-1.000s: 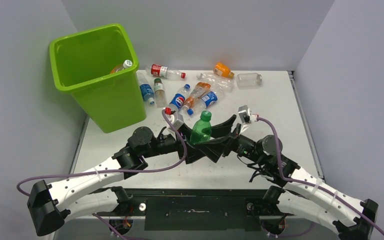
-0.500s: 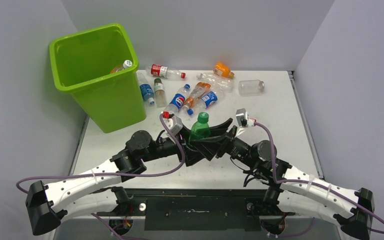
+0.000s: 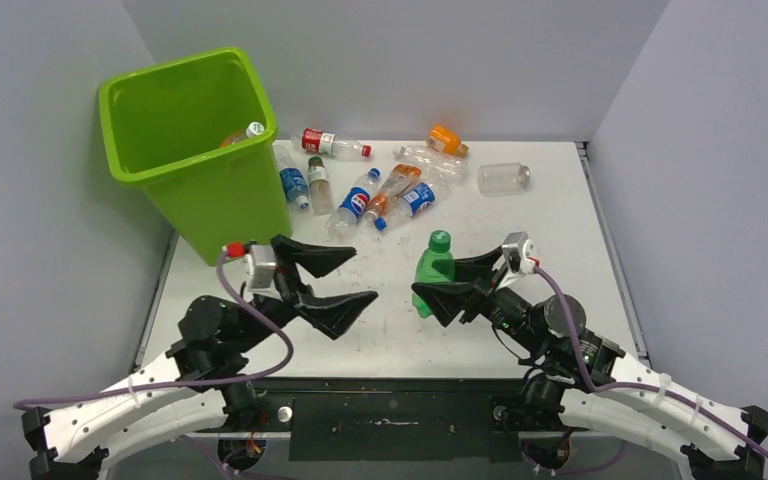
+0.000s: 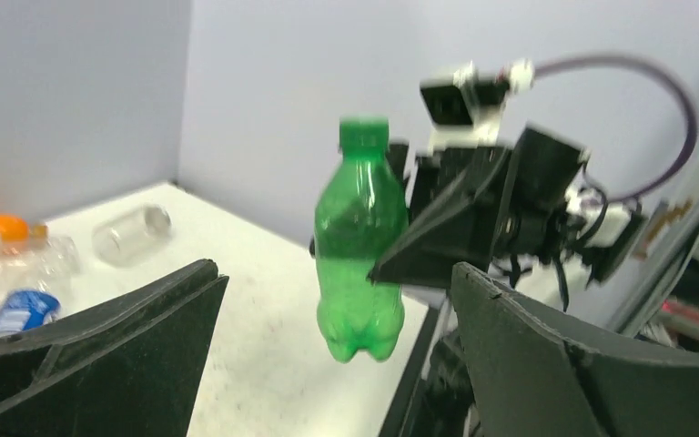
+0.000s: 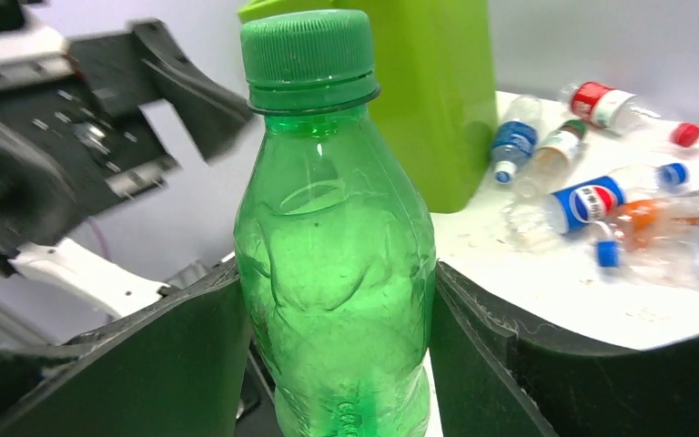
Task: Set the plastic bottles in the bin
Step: Place the plastic bottle in the trash bin.
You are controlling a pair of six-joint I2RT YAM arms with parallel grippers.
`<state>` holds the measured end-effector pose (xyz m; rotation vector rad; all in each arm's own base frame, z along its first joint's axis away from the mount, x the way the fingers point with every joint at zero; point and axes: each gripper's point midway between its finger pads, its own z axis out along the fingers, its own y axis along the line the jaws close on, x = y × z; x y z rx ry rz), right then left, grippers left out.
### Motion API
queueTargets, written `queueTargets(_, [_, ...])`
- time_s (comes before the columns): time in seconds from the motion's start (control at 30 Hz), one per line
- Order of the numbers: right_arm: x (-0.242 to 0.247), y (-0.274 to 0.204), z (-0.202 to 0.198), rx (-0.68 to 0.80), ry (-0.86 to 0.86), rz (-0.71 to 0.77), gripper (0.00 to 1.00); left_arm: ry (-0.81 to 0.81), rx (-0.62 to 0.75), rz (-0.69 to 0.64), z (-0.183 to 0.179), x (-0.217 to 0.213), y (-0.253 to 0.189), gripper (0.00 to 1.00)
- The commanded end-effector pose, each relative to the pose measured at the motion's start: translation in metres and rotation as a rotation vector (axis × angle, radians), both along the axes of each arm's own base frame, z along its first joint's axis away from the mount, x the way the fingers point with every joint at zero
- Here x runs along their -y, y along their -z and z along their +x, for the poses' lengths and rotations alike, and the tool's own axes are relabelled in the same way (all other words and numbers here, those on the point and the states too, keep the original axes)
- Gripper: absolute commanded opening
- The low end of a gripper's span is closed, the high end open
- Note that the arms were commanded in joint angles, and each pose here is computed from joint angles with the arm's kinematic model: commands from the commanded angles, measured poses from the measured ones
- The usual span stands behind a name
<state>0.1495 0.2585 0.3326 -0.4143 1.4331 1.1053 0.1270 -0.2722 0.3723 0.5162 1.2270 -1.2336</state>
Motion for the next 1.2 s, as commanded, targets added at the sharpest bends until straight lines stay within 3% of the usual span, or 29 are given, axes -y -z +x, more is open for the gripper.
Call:
queueTargets(0.0, [0.018,0.009,0.012,0.038,0.099,-0.108,0.16,-0.133,0.029,-0.147,0.016,-0.027,-0.061,0.96])
queueTargets(0.17, [0.01,0.014,0.01,0.039,0.073,-0.113,0.06,-0.062,-0.008,-0.075,0.023,0.007,-0.085,0.96])
queueTargets(0.27, [0.004,0.016,0.011,0.029,0.059,-0.114,0.05,0.006,-0.049,0.003,0.026,0.035,-0.082,0.99])
queueTargets(0.4, [0.001,0.013,0.01,0.031,0.05,-0.103,0.05,0.047,-0.112,0.106,0.036,0.064,-0.06,0.87])
queueTargets(0.6, [0.001,0.011,0.011,0.033,0.051,-0.099,0.05,0.086,-0.147,0.175,0.039,0.083,-0.038,0.78])
queueTargets(0.67, [0.0,0.011,0.01,0.033,0.047,-0.1,0.05,0.074,-0.159,0.191,0.043,0.085,-0.033,0.71])
queueTargets(0.77, [-0.001,0.013,0.011,0.034,0.044,-0.104,0.05,0.065,-0.172,0.2,0.048,0.087,-0.03,0.5])
queueTargets(0.87, [-0.003,0.015,0.011,0.032,0.044,-0.108,0.05,0.077,-0.172,0.196,0.049,0.091,-0.028,0.41])
queueTargets(1.17, [-0.006,0.017,0.011,0.031,0.034,-0.099,0.05,0.107,-0.157,0.131,0.045,0.092,-0.032,0.45])
